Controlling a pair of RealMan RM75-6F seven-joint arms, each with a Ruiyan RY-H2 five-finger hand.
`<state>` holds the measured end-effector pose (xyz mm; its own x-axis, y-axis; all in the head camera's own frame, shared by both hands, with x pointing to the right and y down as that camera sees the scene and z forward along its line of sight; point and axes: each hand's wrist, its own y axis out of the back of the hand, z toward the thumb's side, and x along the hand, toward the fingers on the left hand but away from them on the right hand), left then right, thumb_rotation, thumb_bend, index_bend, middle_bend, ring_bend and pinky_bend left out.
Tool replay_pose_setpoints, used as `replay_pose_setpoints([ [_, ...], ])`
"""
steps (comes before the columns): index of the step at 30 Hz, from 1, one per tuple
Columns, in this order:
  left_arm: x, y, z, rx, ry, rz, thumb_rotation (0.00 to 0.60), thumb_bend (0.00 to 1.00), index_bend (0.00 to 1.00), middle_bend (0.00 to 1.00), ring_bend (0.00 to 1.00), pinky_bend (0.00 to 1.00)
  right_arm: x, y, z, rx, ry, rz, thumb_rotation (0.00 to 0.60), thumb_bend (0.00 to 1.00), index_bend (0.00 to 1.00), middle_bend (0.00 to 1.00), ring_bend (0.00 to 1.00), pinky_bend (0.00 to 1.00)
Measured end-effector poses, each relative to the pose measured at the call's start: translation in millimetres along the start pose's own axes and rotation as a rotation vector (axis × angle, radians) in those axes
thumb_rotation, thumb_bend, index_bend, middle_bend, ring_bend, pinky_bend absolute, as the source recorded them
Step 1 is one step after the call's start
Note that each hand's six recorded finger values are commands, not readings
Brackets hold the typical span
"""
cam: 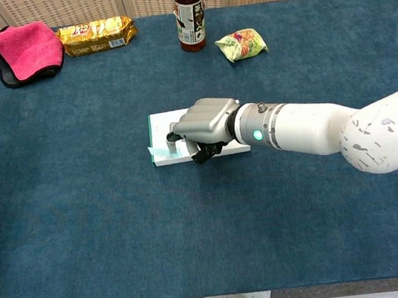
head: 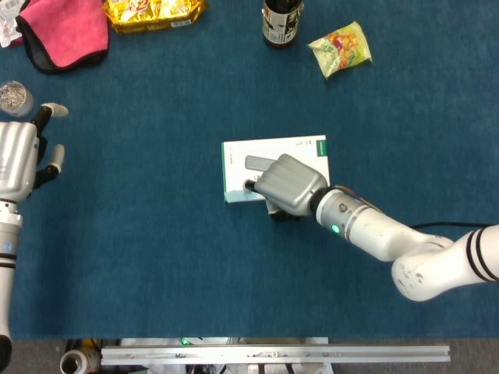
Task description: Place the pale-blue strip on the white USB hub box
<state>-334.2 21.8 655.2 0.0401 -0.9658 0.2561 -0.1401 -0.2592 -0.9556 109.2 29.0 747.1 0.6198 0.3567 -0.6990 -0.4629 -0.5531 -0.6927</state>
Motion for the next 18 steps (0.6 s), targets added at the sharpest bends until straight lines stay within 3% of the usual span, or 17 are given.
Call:
replay_pose_setpoints([
  [18, -0.2, 0.4, -2.7, 0.0, 0.008, -0.001, 0.6, 0.39, 0.3, 0.96, 0.98, 1.0, -0.7, -2.3, 9.5, 0.012, 0.018, 0.012, 0.362, 1.0, 0.28, 1.0, 1.0, 1.0],
])
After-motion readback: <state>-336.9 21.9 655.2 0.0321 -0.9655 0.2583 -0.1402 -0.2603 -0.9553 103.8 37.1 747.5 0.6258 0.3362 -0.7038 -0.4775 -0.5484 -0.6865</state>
